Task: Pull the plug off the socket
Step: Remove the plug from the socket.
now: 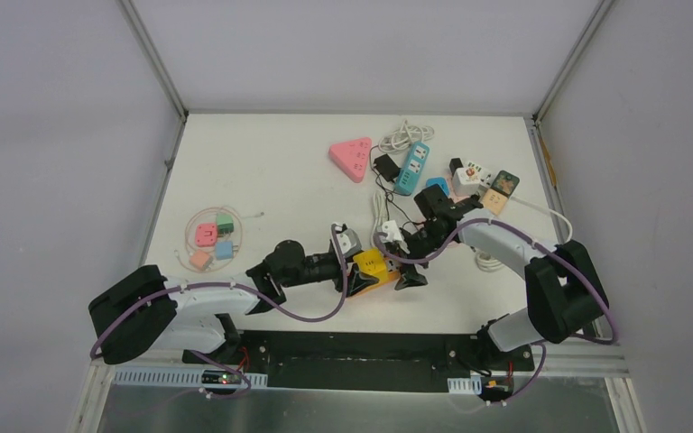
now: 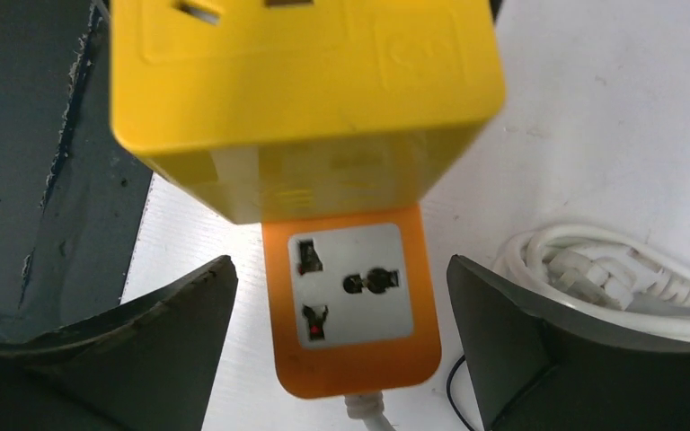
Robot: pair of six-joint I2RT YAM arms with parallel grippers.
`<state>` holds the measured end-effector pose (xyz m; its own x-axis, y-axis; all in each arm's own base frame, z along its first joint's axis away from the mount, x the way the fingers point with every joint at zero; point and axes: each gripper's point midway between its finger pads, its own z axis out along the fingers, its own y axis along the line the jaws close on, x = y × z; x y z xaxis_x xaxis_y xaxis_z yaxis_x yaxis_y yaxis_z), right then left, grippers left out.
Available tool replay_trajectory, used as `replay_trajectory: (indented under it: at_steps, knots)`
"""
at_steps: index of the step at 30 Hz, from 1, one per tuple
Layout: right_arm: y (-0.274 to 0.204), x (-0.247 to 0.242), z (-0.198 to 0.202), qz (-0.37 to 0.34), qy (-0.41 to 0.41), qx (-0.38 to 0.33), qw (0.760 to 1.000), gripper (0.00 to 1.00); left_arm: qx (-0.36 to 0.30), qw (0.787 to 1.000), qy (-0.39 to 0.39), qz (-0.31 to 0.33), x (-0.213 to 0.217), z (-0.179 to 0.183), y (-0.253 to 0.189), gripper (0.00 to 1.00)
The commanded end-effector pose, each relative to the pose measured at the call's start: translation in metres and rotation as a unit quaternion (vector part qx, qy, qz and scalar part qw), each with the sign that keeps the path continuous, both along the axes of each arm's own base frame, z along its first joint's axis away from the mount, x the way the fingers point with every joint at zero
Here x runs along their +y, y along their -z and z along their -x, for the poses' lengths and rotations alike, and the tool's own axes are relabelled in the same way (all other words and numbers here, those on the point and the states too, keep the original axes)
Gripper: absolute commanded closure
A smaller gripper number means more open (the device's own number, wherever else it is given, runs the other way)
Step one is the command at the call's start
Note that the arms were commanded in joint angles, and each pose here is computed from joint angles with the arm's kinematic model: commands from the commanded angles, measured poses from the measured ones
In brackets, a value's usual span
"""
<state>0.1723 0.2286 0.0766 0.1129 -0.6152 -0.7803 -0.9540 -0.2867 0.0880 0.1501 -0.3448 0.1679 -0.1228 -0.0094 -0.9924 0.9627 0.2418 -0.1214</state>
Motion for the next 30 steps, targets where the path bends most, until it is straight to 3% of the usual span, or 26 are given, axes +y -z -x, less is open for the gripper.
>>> replay_trajectory:
  at_steps: [1, 5, 14, 17, 24, 26, 30]
  knots:
    - [-0.019, 0.009, -0.001, -0.033, -0.021, -0.044, 0.998, 0.12, -0.046, 0.994, 0.015, 0.095, -0.007, 0.005, -0.058, 1.0]
    - [-0.023, 0.008, 0.0, -0.034, -0.023, -0.054, 0.998, 0.25, -0.047, 0.994, 0.008, 0.103, -0.006, 0.004, -0.056, 1.0]
    - [-0.03, 0.006, 0.001, -0.029, -0.027, -0.051, 0.998, 0.76, -0.001, 0.99, -0.059, 0.126, 0.003, -0.015, -0.055, 1.0]
    - [-0.032, 0.005, 0.005, -0.023, -0.032, -0.037, 0.999, 0.99, 0.004, 0.99, -0.064, 0.123, 0.001, -0.018, -0.05, 1.0]
    - [-0.031, 0.003, 0.008, -0.019, -0.041, -0.032, 0.998, 1.0, -0.057, 0.994, -0.08, 0.051, 0.005, -0.028, -0.031, 1.0]
    - [-0.03, 0.003, 0.008, -0.018, -0.041, -0.033, 0.998, 1.0, -0.036, 0.993, -0.089, 0.069, 0.006, -0.029, -0.037, 1.0]
    - [-0.032, 0.004, 0.007, -0.017, -0.036, -0.028, 0.999, 1.0, 0.065, 0.981, -0.107, 0.146, 0.014, -0.04, -0.051, 1.0]
